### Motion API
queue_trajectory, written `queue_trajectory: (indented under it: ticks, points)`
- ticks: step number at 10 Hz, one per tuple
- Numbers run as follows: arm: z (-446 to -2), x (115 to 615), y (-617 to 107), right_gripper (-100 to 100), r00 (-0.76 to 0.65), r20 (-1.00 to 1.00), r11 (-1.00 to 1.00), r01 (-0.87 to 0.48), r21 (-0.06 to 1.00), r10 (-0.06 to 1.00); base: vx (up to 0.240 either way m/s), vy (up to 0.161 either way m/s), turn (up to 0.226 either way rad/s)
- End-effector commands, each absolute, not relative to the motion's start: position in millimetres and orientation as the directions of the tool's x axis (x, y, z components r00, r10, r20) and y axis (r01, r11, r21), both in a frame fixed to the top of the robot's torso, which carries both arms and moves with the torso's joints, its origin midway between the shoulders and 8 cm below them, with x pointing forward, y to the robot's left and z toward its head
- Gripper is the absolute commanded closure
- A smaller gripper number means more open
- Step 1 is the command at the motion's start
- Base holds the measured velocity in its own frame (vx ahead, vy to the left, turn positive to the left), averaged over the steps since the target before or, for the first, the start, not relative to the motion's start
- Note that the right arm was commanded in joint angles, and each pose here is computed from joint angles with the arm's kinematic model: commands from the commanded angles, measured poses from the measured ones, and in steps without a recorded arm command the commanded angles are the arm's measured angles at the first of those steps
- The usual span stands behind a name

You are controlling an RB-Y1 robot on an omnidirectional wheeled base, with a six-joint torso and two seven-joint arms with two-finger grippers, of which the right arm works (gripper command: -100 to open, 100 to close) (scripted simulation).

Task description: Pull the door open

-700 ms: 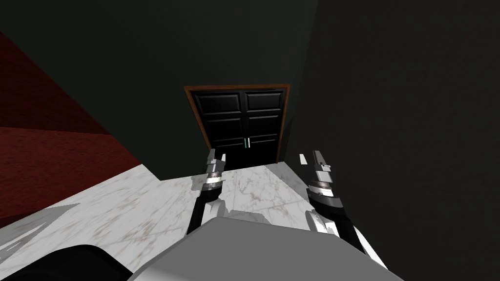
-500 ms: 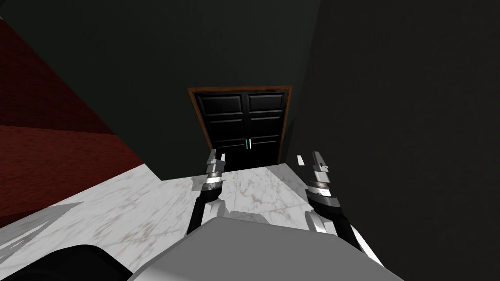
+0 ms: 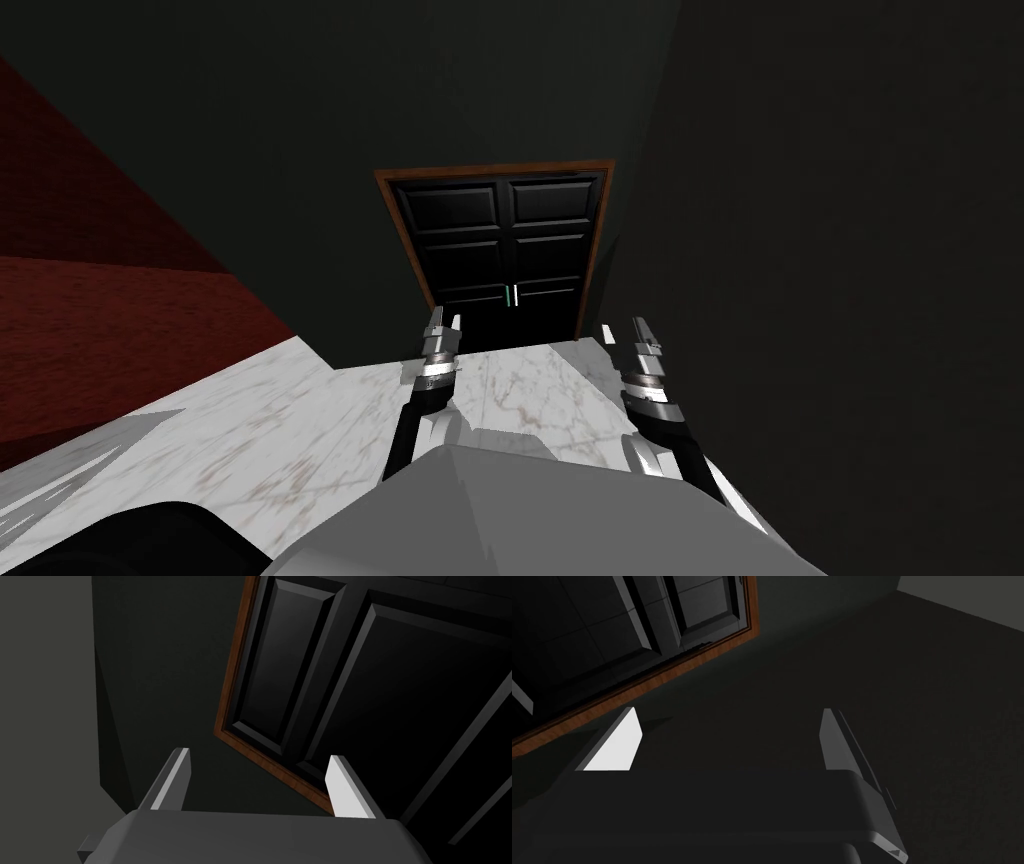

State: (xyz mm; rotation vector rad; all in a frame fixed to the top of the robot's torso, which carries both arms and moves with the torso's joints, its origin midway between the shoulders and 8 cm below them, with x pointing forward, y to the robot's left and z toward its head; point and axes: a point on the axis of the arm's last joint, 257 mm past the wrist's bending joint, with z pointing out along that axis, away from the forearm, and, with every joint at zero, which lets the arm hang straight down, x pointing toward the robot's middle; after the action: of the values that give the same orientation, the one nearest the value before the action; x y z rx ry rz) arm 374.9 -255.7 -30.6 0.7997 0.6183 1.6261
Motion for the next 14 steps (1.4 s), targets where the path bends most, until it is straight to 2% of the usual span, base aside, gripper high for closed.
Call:
queue_trajectory:
  ticks: [1, 14]
  points:
    - [-41.3, 379.7, -254.5, -100, -0.126, 0.202, -0.237, -0.600, 0.764, 0.971, 0.125, 0.041, 0.042]
    - [-136.3, 410.1, -263.1, -100, -0.242, 0.501, -0.556, -0.403, 0.727, 0.831, 0.110, 0.041, 0.059]
